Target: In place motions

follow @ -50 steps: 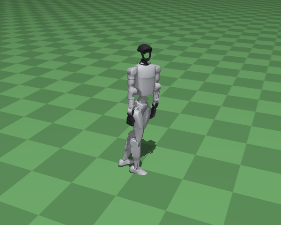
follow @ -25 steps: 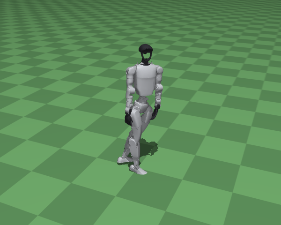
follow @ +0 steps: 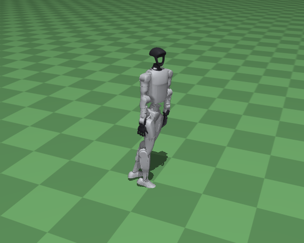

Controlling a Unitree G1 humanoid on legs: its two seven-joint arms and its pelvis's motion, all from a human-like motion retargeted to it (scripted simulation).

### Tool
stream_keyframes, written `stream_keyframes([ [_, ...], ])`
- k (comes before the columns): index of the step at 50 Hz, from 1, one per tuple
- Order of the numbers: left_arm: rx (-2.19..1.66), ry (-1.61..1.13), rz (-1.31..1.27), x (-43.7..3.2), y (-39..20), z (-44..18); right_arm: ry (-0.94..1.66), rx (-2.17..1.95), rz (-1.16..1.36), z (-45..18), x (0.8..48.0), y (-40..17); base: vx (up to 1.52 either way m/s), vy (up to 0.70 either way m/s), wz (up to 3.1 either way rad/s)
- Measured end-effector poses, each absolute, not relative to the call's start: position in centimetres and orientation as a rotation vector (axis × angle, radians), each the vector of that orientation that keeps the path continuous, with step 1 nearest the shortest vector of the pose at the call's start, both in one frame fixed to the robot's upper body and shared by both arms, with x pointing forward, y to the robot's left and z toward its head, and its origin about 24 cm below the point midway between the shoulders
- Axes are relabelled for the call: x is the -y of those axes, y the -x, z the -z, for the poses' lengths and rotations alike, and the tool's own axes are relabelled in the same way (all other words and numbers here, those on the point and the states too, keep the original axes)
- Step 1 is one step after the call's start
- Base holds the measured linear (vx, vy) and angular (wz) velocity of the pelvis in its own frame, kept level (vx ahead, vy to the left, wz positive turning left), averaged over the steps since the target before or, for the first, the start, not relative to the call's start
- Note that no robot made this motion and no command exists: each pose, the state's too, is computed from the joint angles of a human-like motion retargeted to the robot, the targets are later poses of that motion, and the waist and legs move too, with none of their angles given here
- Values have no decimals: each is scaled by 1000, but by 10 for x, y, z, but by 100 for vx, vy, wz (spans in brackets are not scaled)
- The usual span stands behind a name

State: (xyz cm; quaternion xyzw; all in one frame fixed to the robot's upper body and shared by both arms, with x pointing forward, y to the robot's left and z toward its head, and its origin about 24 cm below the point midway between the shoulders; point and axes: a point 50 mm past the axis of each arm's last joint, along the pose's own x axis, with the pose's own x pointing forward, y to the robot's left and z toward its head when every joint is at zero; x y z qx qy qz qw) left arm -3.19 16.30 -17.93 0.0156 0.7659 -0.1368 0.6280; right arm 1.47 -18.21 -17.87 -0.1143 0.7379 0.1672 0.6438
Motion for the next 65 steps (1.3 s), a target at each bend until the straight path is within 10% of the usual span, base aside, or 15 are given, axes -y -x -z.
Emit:
stream_keyframes([
  [65,-1755,-33,240,-170,22,179,274,-1707,-448,178,187,-9,0,-9,76],
])
